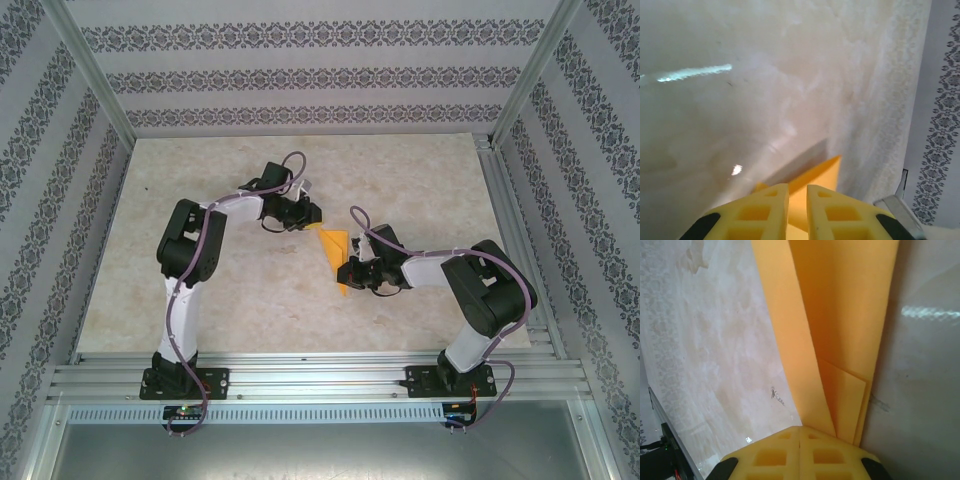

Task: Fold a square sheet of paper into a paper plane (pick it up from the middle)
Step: Fold the wing for the fifth time at the center of the table, then move the paper plane to the center of the table.

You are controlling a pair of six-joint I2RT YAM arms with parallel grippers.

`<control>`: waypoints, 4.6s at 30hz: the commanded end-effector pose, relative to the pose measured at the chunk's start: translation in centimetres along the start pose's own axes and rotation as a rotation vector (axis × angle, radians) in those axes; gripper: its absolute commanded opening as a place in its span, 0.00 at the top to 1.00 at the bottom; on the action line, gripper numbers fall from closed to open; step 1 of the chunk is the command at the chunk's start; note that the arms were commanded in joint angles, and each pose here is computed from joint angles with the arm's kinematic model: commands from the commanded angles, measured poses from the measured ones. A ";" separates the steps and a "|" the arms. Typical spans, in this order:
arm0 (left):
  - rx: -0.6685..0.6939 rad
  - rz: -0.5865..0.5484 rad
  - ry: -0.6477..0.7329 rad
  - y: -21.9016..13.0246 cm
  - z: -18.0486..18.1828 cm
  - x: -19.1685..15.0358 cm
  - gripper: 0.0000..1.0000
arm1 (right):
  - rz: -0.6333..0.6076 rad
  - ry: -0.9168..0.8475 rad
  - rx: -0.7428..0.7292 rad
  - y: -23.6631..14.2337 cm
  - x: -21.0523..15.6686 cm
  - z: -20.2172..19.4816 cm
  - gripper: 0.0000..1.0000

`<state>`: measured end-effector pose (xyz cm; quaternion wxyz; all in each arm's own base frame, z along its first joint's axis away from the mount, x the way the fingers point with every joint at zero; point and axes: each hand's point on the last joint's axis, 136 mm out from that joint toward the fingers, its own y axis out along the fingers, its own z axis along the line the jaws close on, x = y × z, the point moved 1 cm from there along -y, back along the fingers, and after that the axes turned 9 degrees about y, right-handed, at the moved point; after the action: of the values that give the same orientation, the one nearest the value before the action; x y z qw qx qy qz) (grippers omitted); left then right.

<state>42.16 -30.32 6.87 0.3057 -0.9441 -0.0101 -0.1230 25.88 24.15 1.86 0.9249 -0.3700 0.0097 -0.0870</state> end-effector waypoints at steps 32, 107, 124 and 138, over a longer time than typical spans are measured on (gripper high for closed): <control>0.044 0.116 -0.062 4.4 0.9 -7.0 0.96 | -0.003 0.002 -0.034 0.5 4.4 4.0 1.00; 0.103 -0.081 0.074 -5.3 -6.7 -4.8 0.66 | -0.086 -0.016 -0.159 -4.6 2.7 0.0 0.69; 0.123 -0.069 0.035 -5.0 -5.7 -4.8 0.67 | 0.028 -0.129 -0.292 -1.8 1.1 0.6 0.86; 0.271 -0.219 -0.140 -9.4 -0.5 -4.3 0.70 | -0.137 -0.370 -0.775 -5.3 5.0 4.1 1.00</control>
<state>36.31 -24.47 10.37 0.4079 -0.9019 -0.1072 -0.0933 28.96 25.42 8.03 0.7606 -0.6333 -0.1340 -0.0502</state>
